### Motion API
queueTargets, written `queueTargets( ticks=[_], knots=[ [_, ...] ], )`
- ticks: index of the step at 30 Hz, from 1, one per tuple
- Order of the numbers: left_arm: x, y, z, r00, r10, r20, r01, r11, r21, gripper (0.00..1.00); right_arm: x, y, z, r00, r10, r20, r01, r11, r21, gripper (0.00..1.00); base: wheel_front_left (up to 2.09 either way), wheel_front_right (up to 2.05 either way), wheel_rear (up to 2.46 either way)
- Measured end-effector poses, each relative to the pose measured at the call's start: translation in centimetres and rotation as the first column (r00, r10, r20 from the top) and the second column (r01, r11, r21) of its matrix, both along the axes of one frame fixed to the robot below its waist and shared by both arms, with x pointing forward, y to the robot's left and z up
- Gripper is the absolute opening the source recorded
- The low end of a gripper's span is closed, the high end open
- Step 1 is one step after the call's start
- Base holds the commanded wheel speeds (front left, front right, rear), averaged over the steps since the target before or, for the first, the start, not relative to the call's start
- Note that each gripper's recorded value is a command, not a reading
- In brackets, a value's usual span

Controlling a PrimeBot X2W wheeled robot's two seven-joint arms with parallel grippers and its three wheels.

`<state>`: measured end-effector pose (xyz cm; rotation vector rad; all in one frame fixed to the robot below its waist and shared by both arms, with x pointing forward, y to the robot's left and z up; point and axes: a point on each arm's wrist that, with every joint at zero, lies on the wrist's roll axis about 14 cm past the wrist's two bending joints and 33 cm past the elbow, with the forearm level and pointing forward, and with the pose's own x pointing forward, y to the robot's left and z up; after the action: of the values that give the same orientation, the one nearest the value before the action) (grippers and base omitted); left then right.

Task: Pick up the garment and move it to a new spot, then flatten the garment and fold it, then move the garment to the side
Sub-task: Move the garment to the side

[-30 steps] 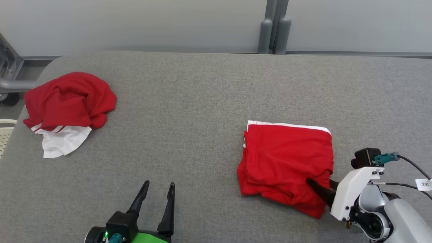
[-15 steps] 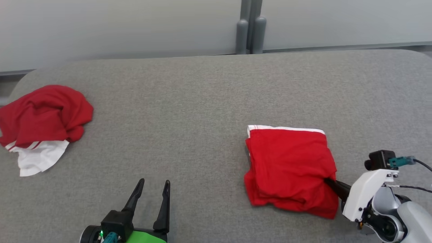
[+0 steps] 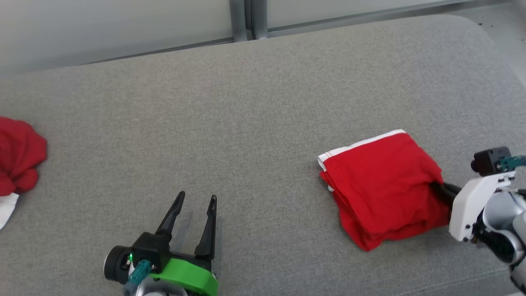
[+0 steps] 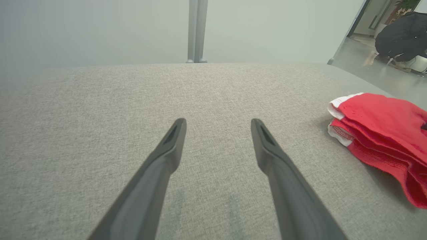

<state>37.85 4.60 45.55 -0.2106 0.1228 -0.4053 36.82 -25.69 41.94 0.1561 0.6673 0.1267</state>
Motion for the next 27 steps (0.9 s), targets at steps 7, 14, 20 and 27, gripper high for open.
queueTargets(
  ticks=[7,14,20,27],
  knots=[
    [1.6,-1.3,-1.6,0.999,-0.032,-0.035,0.032,0.999,-0.010,1.00,5.6,-2.8,3.3,0.993,0.103,0.056,-0.089,0.972,-0.219,0.00,0.00,0.00,0.00],
    [2.5,-0.7,-3.5,0.997,-0.019,-0.073,0.019,1.000,0.006,1.00,9.6,-6.5,4.3,0.997,0.050,0.056,-0.031,0.956,-0.291,0.00,0.00,0.00,0.00],
    [2.9,0.6,-4.9,0.995,0.004,-0.098,0.000,0.999,0.043,1.00,10.1,-11.6,3.4,0.996,-0.084,0.043,0.094,0.945,-0.314,0.00,0.00,0.00,0.00],
    [3.3,1.3,-5.7,0.993,0.002,-0.116,0.007,0.997,0.073,1.00,8.0,-17.0,2.3,0.971,-0.236,0.027,0.230,0.907,-0.353,0.00,0.00,0.00,0.00]
  ],
)
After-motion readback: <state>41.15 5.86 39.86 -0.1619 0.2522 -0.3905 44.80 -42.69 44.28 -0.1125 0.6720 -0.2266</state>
